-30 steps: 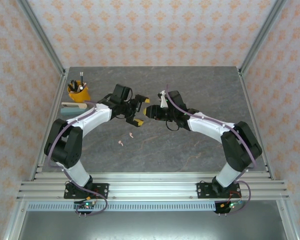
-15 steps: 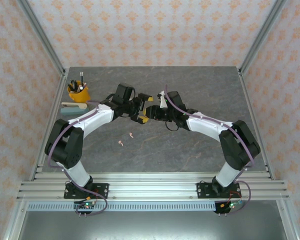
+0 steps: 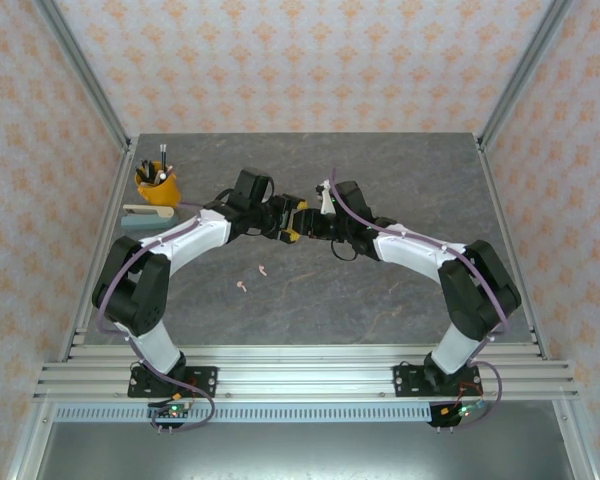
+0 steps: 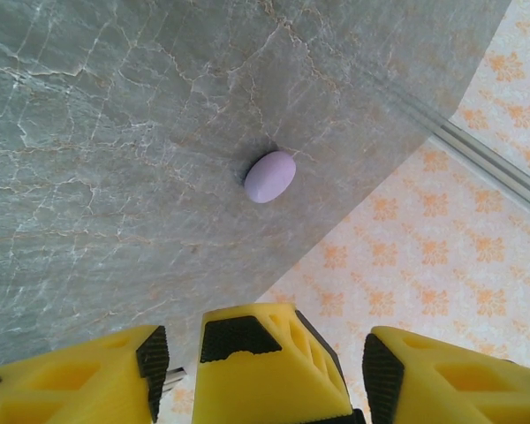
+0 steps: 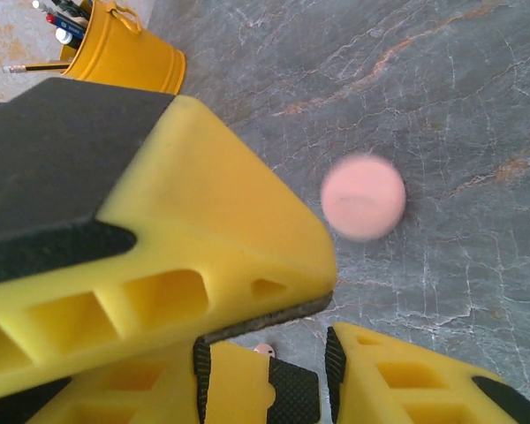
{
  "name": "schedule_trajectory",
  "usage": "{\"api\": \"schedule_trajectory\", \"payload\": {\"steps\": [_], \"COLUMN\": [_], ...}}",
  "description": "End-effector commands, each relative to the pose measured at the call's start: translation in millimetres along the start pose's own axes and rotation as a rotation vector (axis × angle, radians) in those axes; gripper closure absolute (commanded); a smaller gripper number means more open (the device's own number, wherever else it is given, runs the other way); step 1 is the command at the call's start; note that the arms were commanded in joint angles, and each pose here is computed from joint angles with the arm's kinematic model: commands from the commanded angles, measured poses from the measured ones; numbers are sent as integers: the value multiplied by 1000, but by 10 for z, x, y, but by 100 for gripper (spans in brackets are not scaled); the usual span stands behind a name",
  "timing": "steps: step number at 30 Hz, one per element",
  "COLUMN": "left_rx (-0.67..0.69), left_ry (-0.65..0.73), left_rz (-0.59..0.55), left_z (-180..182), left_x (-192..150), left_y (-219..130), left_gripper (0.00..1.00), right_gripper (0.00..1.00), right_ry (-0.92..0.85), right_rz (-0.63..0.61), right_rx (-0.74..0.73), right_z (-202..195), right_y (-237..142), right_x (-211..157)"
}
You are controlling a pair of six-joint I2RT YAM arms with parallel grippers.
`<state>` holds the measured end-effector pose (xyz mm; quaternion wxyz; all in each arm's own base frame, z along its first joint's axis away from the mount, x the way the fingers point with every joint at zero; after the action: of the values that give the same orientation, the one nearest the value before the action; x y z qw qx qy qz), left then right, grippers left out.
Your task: Insert wireless bluetooth earbuds into charging case
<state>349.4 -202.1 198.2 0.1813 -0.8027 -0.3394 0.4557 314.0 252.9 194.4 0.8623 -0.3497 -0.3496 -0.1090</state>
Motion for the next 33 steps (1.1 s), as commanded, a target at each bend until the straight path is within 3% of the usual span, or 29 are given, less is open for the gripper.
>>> {"api": "schedule_trajectory", "payload": {"steps": [1, 6, 12, 20, 33], "left_rx": [-7, -22, -42, 6, 204], "left_ry": [12, 46, 140, 197, 334], "left_rz": [6, -20, -133, -329, -518], "left_z": [3, -22, -220, -405, -795], "left_x": [-9, -13, 105, 677, 1574], "left_y": [33, -7, -266, -604, -203], "left_gripper": [39, 36, 21, 9, 8], "right_gripper": [60, 59, 57, 35, 32], "right_ry": [-20, -18, -13, 36, 103], "right_rz": [-47, -43, -57, 40, 135], "right_rx": [1, -11, -57, -208, -275], "right_z": [38, 24, 35, -98, -245], "right_y": [-21, -33, -225, -218, 166], "right_x": [92, 68, 57, 88, 194]}}
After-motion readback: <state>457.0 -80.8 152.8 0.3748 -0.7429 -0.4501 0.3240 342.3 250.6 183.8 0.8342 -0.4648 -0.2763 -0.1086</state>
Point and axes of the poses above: each hand's point on the last joint's axis, 136 mm out from that joint toward the fingers, its own y axis out along the fingers, its own z axis along the line the jaws close on, x = y × z, the point moved 9 cm from there along -y, back along the fingers, and after that the axes turned 15 degrees about -y, right-handed, at the moved point
